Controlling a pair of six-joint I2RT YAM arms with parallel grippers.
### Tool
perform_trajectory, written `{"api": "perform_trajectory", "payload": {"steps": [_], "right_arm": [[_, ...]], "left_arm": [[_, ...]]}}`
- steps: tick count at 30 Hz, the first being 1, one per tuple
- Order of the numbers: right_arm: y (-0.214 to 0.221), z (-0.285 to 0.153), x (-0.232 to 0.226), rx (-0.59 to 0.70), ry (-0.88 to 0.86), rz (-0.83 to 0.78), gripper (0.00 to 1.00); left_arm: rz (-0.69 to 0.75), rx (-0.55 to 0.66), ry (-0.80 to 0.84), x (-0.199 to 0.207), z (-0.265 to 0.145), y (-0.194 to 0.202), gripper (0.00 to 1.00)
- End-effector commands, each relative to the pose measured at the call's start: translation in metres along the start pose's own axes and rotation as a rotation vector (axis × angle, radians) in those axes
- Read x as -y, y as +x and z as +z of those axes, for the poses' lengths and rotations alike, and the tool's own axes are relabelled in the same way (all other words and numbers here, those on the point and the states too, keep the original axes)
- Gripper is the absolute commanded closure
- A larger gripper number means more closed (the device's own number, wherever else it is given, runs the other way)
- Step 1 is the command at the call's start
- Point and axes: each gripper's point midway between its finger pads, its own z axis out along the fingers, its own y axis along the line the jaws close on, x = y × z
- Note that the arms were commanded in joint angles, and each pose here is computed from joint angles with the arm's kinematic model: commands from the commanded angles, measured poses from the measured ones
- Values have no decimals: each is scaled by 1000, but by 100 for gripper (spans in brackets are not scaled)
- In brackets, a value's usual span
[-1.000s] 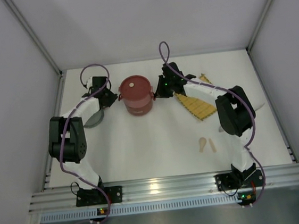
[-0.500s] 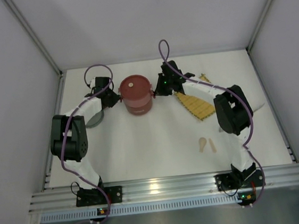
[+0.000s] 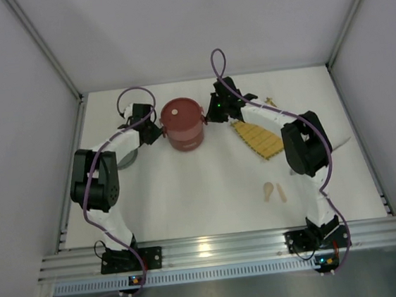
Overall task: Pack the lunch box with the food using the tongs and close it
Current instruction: Close the fastener on the packing box.
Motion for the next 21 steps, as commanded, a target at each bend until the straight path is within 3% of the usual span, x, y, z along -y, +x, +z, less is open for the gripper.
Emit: {"api": "perform_trajectory", "payload": {"steps": [1, 13, 21], "right_arm": [[44, 17, -17, -124, -50, -10, 90], [37, 3, -22, -94, -53, 11, 92], [50, 4, -32, -141, -126, 56, 93]], "left_arm": [[30, -69, 156, 50, -8, 30, 72], [23, -46, 125, 45, -11, 25, 72], [6, -45, 131, 45, -12, 24, 72]]}}
